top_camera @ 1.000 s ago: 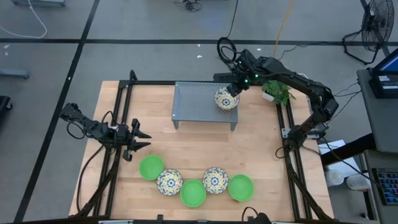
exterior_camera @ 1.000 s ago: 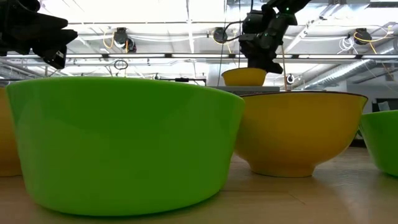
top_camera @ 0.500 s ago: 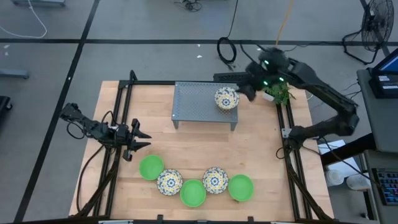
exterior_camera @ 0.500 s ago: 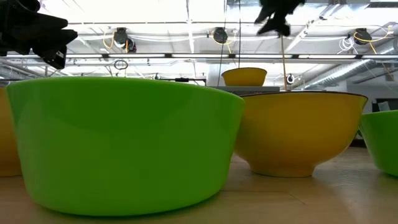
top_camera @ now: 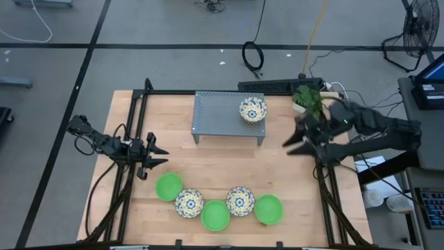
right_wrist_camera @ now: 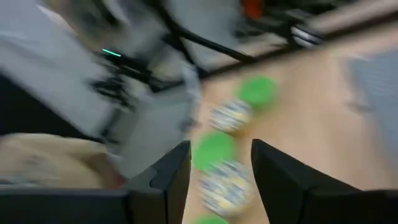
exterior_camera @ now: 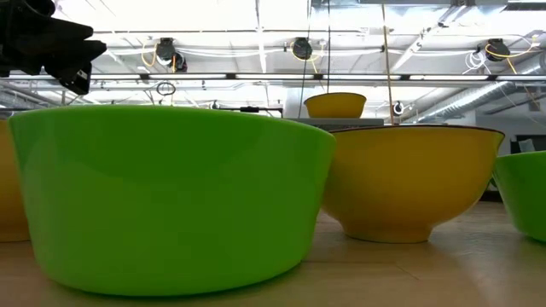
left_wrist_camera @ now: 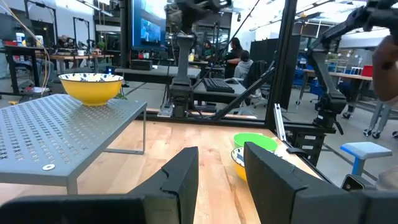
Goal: Pick & Place Mini bowls
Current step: Put the right green bowl on the shelf
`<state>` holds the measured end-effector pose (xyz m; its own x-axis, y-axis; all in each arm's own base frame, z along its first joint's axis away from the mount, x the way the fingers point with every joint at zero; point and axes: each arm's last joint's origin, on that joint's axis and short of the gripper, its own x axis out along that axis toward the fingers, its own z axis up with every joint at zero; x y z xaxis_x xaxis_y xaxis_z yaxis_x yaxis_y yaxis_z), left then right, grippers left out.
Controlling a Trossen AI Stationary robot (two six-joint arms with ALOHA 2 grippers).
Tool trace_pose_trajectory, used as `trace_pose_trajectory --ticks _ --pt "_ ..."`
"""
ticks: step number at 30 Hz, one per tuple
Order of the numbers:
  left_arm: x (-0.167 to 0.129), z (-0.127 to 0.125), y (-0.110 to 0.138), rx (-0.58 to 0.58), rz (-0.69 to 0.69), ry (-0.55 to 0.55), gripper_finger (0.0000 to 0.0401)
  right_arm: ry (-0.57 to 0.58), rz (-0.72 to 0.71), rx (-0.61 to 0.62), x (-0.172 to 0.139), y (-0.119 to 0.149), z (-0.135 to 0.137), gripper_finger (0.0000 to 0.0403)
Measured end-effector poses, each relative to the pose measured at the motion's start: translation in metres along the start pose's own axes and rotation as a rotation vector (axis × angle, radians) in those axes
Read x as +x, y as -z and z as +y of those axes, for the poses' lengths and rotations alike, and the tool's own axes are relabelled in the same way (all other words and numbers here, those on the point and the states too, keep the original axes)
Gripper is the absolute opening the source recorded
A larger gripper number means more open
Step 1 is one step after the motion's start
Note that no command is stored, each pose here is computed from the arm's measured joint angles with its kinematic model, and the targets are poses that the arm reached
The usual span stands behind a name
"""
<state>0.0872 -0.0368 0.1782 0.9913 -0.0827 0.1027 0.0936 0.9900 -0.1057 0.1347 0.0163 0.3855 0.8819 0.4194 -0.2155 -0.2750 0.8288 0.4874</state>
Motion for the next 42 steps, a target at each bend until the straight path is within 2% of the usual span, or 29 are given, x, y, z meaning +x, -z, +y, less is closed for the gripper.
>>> trace_pose_trajectory --ticks 6,9,11,16,18,20,26,29,33,42 --pt "0.0 0.0 0.0 0.0 0.0 0.0 0.0131 -0.399 -0.146 -0.117 0.031 0.044 0.018 0.0155" --pt "0.0 0.0 0.0 0.0 0.0 0.0 0.0131 -0.486 -0.081 -0.201 0.052 0.067 0.028 0.0155" --pt "0.0 0.0 0.0 0.0 0.0 0.0 0.0131 -0.465 -0.01 -0.234 0.067 0.082 0.035 0.0155" --pt "0.0 0.0 0.0 0.0 0.0 0.0 0.0131 -0.333 0.151 -0.265 0.094 0.105 0.055 0.0155" --pt "0.0 0.0 0.0 0.0 0.0 0.0 0.0131 -0.228 0.232 -0.239 0.102 0.108 0.063 0.0155" --pt "0.0 0.0 0.0 0.0 0.0 0.0 0.0131 -0.075 0.324 -0.18 0.107 0.108 0.069 0.0155" --pt "0.0 0.0 0.0 0.0 -0.001 0.0 0.0131 0.406 0.604 0.177 0.12 0.117 0.069 0.0155" --pt "0.0 0.0 0.0 0.0 0.0 0.0 0.0131 0.558 0.704 0.358 0.127 0.131 0.061 0.0155" --pt "0.0 0.0 0.0 0.0 0.0 0.0 0.0131 0.642 0.76 0.485 0.139 0.144 0.05 0.0155" --pt "0.0 0.0 0.0 0.0 0.0 0.0 0.0131 0.737 0.726 0.599 0.148 0.15 0.029 0.0155"
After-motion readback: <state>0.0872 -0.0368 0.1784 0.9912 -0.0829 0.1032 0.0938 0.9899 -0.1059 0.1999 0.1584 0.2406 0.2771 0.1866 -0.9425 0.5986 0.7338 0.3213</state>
